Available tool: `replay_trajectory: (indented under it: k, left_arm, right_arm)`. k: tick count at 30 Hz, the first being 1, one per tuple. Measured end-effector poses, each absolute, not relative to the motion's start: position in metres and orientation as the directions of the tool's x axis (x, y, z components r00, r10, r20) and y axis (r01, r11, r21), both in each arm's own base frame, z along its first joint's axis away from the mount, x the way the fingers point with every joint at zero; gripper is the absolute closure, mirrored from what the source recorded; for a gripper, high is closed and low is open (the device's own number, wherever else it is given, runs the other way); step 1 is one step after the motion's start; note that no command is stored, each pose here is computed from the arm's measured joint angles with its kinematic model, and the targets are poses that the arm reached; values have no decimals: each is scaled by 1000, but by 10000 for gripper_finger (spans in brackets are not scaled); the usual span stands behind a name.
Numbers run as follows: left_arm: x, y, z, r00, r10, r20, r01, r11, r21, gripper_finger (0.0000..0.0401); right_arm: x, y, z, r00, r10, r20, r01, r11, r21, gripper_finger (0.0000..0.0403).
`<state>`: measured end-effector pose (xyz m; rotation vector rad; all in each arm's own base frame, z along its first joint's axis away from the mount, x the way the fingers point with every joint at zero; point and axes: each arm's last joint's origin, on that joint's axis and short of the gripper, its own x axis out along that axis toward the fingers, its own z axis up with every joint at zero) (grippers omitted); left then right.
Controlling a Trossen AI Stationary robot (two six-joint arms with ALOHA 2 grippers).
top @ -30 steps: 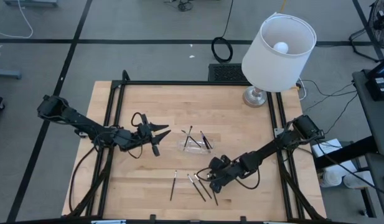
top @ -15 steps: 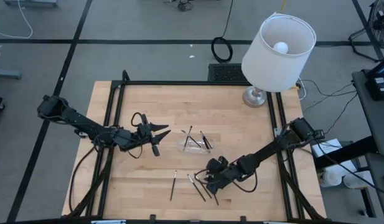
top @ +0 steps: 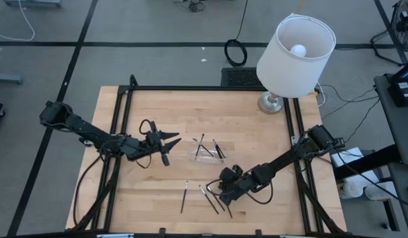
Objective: Put items in baskets/containers
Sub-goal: Put the eyeshadow brush in the transparent organizer
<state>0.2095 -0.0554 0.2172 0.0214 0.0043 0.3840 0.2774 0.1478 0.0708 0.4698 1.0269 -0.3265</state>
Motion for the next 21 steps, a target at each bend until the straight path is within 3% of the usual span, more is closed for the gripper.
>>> replay_trajectory:
  k: [9,15,21]
  left_arm:
    - [209,-55,217,927,375,0,-374,927,22,286]
    - [209,-55,217,927,375,0,-374,927,21,286]
    - [209,-55,217,927,374,0,-374,927,21,286]
  right_arm:
    - [277,146,70,478,-60,-877,460,867,191,395]
    - [278,146,77,494,-31,-869,440,871,219,400]
    - [282,149,110,610,49,-791,333,890,312,402]
